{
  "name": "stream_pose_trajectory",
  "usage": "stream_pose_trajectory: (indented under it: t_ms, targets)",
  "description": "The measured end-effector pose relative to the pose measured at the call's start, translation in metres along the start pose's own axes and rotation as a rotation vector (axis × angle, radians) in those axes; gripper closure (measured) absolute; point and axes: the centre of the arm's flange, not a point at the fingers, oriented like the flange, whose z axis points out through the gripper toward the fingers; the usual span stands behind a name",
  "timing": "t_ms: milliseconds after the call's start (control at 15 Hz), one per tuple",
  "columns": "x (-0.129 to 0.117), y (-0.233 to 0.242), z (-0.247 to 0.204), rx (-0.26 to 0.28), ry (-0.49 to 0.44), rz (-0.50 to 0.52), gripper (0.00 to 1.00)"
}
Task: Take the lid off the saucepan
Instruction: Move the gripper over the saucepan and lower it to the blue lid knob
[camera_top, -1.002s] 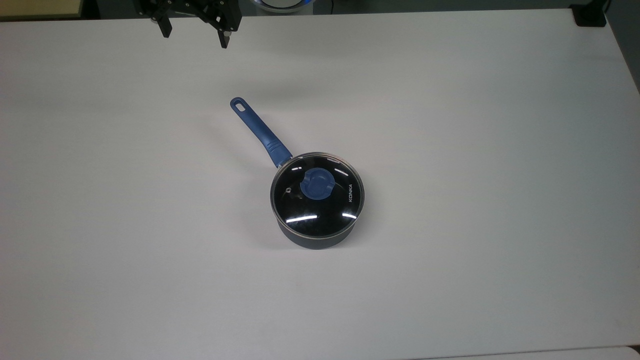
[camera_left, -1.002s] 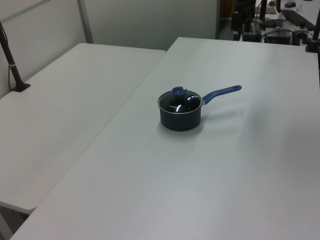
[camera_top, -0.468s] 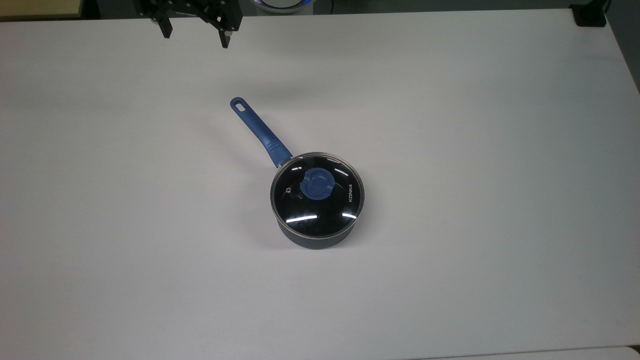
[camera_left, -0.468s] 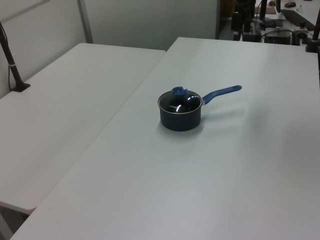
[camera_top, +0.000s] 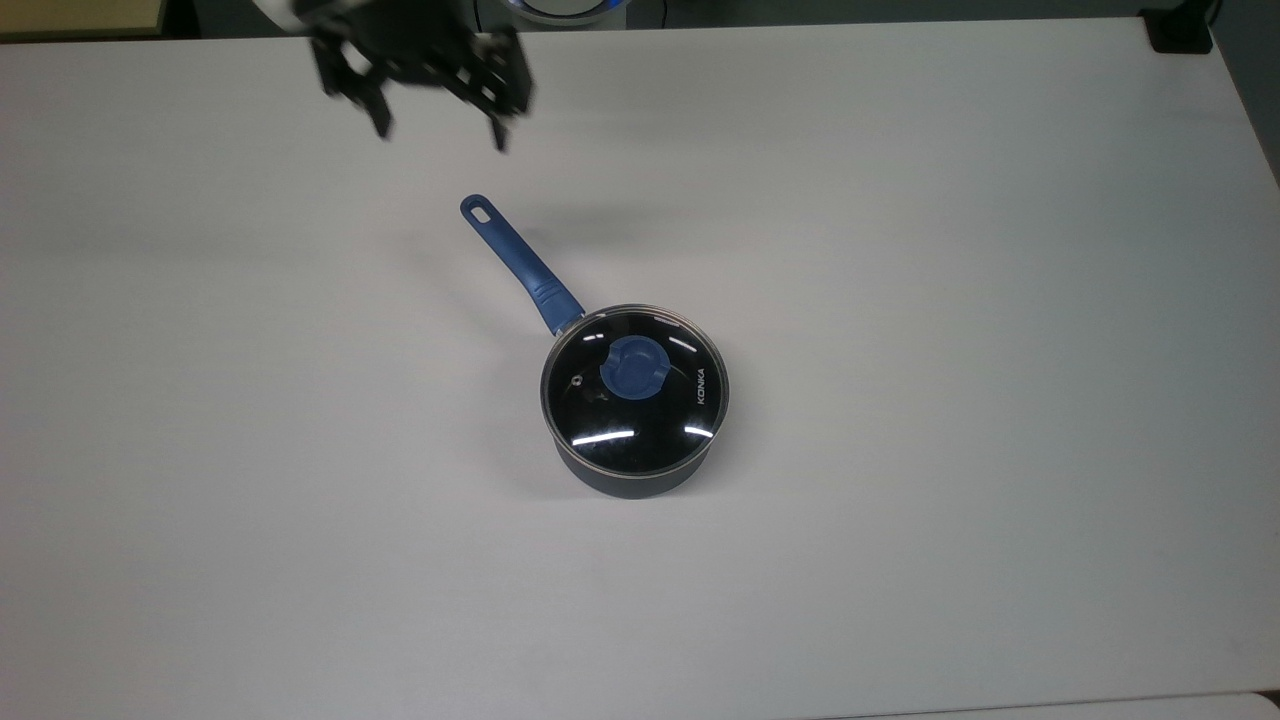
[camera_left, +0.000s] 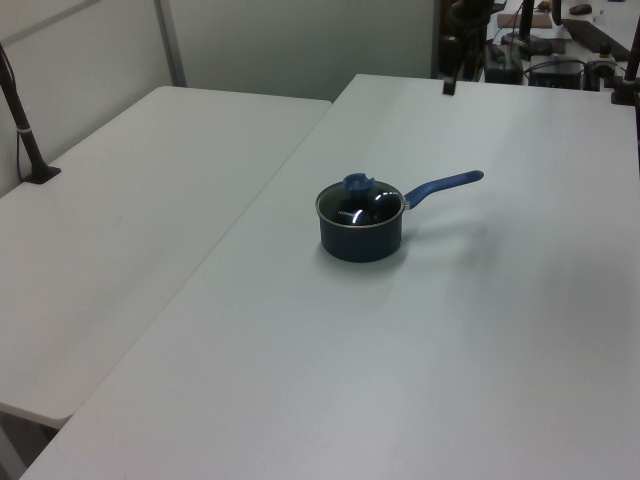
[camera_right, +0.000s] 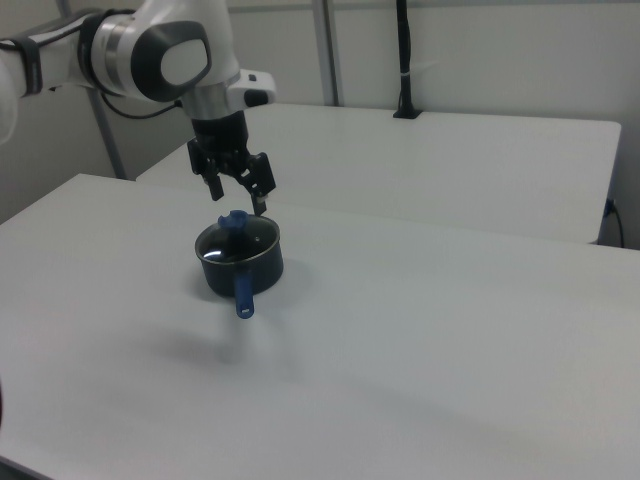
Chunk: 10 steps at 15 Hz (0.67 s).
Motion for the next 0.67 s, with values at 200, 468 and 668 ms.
stream_pose_trajectory:
  t_ms: [200, 468, 668]
  targets:
    - [0.023, -0.047, 0.027, 0.027, 0.0, -0.019, 0.0]
    - [0.054, -0.081, 0.06, 0.034, 0.085, 0.078, 0.0]
    - [0.06, -0.111, 0.088, 0.03, 0.072, 0.086, 0.0]
